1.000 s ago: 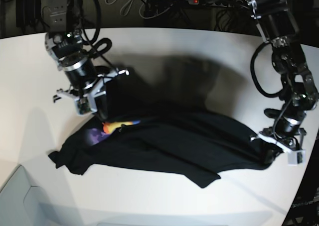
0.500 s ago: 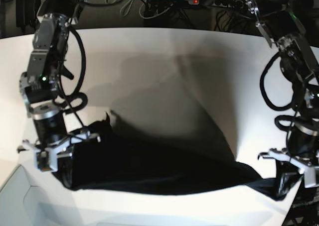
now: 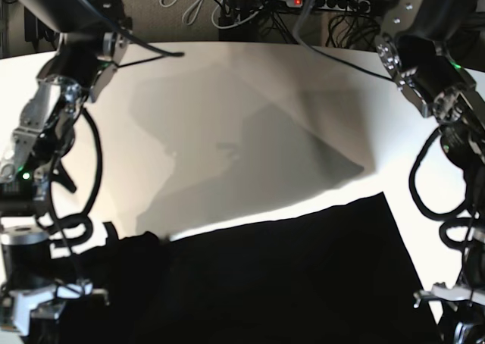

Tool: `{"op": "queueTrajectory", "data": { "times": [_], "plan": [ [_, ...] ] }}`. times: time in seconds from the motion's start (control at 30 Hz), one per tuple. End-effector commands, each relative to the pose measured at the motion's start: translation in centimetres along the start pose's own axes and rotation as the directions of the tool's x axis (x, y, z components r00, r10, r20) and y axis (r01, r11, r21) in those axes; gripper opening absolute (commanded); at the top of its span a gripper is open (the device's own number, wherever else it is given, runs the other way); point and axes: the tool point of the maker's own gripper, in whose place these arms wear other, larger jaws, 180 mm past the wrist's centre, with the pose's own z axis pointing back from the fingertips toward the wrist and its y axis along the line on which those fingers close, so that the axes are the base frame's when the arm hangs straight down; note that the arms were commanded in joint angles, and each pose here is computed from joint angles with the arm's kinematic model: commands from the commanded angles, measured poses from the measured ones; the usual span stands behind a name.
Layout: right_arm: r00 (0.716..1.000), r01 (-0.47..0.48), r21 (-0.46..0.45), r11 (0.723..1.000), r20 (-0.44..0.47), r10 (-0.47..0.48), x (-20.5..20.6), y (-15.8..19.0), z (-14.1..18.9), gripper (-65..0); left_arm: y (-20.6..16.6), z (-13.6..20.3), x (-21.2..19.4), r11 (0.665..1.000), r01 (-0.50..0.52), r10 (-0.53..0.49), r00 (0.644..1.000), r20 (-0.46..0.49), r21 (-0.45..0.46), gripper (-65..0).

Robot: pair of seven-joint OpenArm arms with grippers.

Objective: Layout the t-shirt on the table in an organized manner, then fold the t-shirt properly
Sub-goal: 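Lift the shirt high with both grippers and shake it out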

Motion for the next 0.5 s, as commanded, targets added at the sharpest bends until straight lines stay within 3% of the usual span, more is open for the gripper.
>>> {"op": "queueTrajectory", "data": {
  "times": [0.0,0.47],
  "plan": [
    [0.996,-0.013,-0.016,1.000,0.092,0.014,2.8,-0.7,-0.3,-65.0,0.2,0.0,2.1,1.000,0.019,-0.019,0.998,0.066,0.004,-64.9],
    [0.949,-0.027,-0.059,0.998,0.313,0.044,7.7,-2.4,0.1,-65.0,-0.3,0.1,3.5,1.000,-0.008,0.011,0.994,0.113,-0.028,-64.9]
  ]
}}
